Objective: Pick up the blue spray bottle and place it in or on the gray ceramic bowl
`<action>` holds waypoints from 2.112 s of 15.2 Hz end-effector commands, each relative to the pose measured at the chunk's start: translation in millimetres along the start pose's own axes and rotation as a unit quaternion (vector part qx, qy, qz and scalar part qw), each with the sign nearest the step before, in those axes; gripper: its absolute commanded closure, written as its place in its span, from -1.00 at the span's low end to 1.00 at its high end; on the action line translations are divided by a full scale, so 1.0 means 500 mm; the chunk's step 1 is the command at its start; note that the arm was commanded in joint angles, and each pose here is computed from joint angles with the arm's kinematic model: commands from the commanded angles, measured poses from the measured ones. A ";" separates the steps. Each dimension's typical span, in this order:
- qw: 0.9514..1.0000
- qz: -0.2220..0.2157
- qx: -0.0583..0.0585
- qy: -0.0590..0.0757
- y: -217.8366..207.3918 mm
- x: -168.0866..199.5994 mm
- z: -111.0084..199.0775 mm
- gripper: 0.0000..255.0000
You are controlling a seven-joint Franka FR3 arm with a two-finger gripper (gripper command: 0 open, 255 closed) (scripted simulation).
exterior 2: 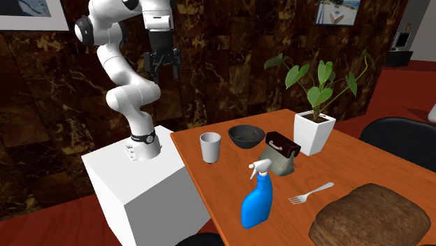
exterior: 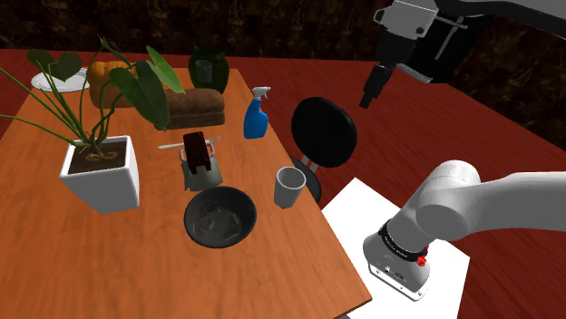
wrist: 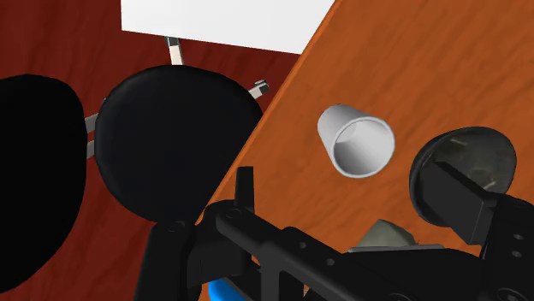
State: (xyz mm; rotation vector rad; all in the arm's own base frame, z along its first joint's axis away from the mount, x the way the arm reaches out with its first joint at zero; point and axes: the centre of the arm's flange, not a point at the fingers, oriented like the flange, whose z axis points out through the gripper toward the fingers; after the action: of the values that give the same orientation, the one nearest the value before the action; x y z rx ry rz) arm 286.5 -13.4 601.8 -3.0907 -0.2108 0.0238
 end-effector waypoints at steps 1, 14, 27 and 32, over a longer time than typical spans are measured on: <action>1.000 0.000 0.000 0.000 0.000 0.000 0.000 -1.00; 0.981 -0.176 0.033 0.073 0.205 0.172 0.204 -1.00; 0.925 -0.345 0.065 0.143 0.320 0.430 0.386 -1.00; 0.894 -0.407 0.077 0.169 0.335 0.544 0.447 -1.00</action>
State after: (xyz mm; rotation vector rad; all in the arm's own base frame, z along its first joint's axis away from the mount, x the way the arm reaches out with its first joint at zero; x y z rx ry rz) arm 563.7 -131.4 373.1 -2.5677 -1.3220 -0.4639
